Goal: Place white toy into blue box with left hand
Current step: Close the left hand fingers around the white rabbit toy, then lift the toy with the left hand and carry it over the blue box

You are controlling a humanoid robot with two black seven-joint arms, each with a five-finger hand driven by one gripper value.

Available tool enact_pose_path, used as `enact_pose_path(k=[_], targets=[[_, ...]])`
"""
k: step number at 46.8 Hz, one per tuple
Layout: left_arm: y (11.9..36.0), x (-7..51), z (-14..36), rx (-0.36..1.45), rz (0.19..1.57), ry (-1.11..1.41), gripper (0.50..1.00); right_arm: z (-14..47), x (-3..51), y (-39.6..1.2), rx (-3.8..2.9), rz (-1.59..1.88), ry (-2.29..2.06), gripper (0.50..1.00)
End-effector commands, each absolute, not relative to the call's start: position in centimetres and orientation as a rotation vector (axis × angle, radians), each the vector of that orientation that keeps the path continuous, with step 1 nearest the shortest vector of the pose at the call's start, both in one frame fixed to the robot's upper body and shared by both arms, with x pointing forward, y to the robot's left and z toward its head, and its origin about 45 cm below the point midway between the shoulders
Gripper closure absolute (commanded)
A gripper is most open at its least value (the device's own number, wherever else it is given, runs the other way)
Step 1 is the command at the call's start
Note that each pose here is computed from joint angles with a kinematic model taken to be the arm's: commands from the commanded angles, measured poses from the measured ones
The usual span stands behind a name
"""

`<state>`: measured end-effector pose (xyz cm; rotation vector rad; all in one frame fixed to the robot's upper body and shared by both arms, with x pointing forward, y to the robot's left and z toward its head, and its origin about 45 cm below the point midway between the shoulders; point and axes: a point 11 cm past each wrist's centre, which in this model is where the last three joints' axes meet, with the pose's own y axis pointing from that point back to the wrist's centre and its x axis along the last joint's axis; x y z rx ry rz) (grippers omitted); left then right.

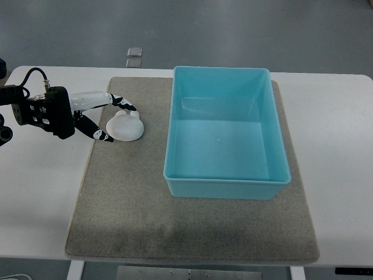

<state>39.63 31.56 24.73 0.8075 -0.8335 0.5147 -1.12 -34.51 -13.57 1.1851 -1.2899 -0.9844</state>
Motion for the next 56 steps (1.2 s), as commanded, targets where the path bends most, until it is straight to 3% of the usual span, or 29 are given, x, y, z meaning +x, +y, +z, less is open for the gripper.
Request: enact_pose_path(k=[1, 12, 15, 19, 28, 45, 56], targets=[[31.5, 39.4, 24.2, 0.813, 0.515, -0.848, 0.621, -13.6, -1.1, -34.5, 1.185, -0.984, -1.288, 0.564], [31.6, 39.1, 23.5, 0.827, 0.51, -0.868, 0.647, -13.6, -1.0, -34.5, 1.187, -0.983, -1.291, 0.564], [31.6, 39.1, 23.5, 0.836, 0.504, -0.88, 0.69, -13.6, -1.1, -34.5, 1.186, -0.984, -1.29, 0.564], [31.7, 39.2, 23.4, 0.845, 0.498, -0.896, 0.812, -13.6, -1.1, -34.5, 1.186, -0.984, -1.29, 0.564], [31.8, 39.4, 23.5, 0.842, 0.521, -0.913, 1.0, -13.6, -1.1, -34.5, 1.186, -0.983, -1.289, 0.564], [31.5, 40.3, 25.1, 0.835, 0.566, -0.934, 1.0, -13.6, -1.1, -34.5, 1.184, -0.985, -1.29, 0.564], [29.0, 42.9, 31.0, 0.748, 0.606, -1.055, 1.0, -13.6, -1.1, -34.5, 1.186, -0.984, -1.29, 0.564]])
